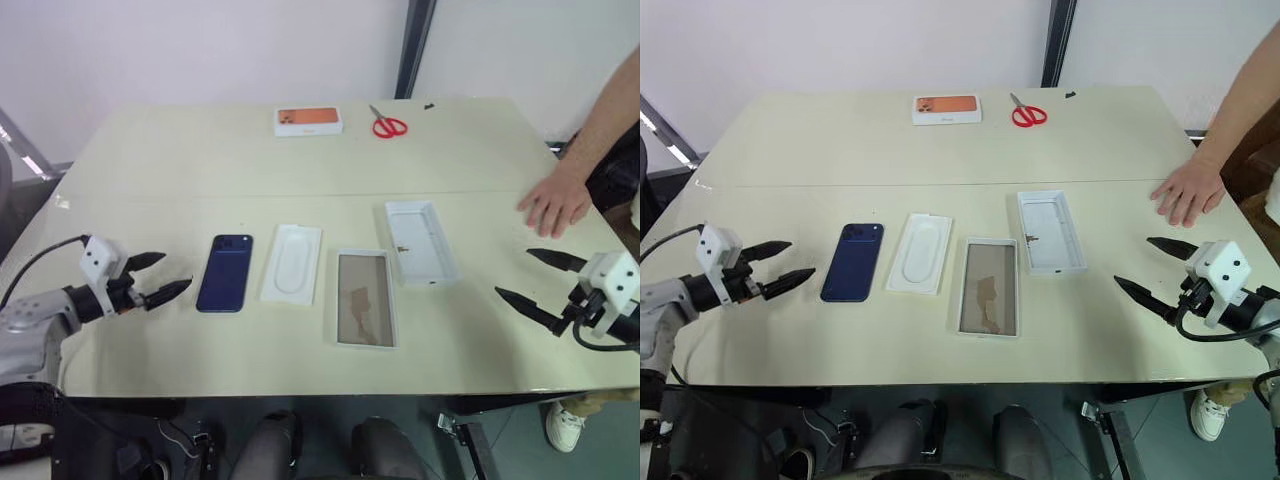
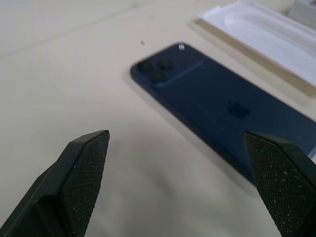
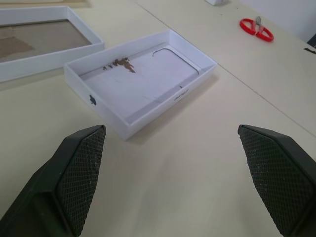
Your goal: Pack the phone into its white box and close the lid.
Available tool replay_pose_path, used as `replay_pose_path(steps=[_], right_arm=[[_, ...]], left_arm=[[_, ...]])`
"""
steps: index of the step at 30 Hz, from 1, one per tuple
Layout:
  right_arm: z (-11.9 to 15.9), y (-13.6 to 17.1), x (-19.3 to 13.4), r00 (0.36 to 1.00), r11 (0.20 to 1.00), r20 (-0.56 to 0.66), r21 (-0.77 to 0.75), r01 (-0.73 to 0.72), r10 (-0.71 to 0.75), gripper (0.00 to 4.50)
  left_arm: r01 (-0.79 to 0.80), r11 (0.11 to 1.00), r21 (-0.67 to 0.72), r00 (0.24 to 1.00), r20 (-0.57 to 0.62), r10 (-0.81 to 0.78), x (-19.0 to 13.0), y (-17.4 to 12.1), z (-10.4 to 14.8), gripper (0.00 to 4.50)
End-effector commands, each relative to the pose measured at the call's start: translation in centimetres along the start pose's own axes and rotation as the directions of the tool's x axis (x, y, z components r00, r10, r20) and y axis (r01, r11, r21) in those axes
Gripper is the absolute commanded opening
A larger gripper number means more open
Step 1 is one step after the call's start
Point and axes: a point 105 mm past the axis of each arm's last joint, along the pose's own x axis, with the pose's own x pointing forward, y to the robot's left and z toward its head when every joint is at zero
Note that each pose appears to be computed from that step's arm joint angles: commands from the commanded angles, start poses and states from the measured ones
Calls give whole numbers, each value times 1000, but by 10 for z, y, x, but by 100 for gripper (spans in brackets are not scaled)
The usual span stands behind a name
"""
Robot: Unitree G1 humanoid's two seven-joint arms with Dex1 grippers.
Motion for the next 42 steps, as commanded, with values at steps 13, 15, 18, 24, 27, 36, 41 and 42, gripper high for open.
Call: replay_pose_path(steps=[13,15,18,24,27,36,41,42], right_arm=[[13,-6,6,1000,997,18,-78,1,0,449],[14,-5,6,1000,997,19,-79,-1,3,449],[15,-4,8,1000,997,21,-77,-6,8,449],[24,3,17,999,993,28,-106,-42,45,449],[36,11,26,994,988,34,-123,-95,100,449],[84,40,69,964,963,135,-175,-204,228,449],[80,43,74,962,962,131,-163,-217,239,449],[79,44,75,962,962,132,-162,-218,240,449]], left_arm=[[0,1000,30,998,70,-3,-2,3,29,450],[3,1000,21,998,67,-4,-1,3,29,450],[25,1000,-7,998,57,-25,2,0,28,450],[65,997,-44,996,64,-62,16,-10,38,450],[91,992,-85,995,40,-87,29,-21,42,450],[143,970,-195,989,6,-145,78,-56,65,450],[122,966,-228,988,-66,-140,95,-68,65,450],[132,959,-252,986,-69,-154,98,-72,65,450]])
